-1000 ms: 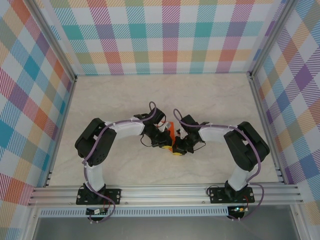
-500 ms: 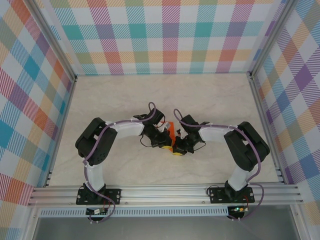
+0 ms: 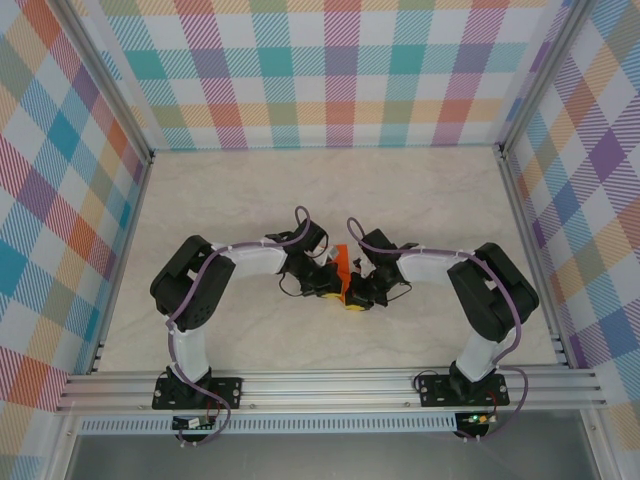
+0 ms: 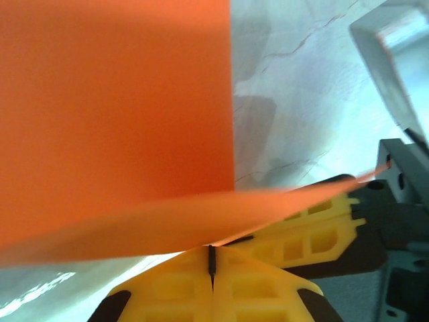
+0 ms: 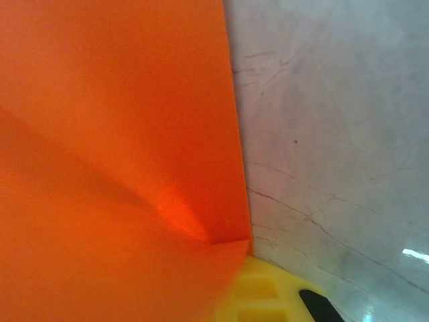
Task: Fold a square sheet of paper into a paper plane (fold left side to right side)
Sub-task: Third fold the triangle at the center of the table.
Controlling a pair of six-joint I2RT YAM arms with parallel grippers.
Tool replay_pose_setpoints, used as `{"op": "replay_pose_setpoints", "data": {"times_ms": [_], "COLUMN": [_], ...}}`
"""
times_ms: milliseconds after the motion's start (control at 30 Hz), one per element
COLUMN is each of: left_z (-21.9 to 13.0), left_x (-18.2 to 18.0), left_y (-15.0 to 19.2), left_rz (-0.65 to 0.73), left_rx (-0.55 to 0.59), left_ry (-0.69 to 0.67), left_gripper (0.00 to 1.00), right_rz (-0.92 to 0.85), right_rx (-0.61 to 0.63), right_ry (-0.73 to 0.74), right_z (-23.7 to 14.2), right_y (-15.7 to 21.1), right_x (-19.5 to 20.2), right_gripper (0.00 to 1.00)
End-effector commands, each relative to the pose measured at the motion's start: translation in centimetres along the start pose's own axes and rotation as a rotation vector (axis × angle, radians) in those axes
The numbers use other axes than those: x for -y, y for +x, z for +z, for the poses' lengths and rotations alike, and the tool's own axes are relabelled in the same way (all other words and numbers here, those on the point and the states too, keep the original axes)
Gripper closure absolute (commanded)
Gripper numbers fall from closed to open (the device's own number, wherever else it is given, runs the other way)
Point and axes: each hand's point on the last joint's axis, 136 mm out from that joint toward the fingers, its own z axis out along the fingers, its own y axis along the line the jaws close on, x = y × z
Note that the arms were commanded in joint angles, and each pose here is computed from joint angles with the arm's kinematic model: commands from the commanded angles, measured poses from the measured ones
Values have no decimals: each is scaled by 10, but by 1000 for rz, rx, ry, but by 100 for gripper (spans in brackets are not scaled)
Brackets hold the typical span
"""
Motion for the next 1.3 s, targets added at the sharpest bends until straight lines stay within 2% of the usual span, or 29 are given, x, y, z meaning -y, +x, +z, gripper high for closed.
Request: {"op": "replay_pose_setpoints", "data": {"times_ms": [0,133,400,700,967,1267], "left_z": [-5,-7,-6,-45,-24,-3], "left_x": [12,14,-10,-2,22,16], "left_y": [-13,-14,-4,2,-5,-13], "left_rz": [16,19,-4,12,39,44], "left_rx": [37,40,12,69,47,18], "left_ry": [45,44,-59,-48,20,-12], "left_gripper": [95,95,96,95,95,96], "right_rz": [85,86,82,74,78,76], "right_rx": [-57,-61,-60,-58,-61,-64], "right_ry": [185,181,180,181,185,187], "right_z": [15,16,16,14,15,14], "right_y": [18,18,18,16,17,16], "right_x": [51,50,50,48,49,48], "right_gripper": [100,100,100,100,100,100]}}
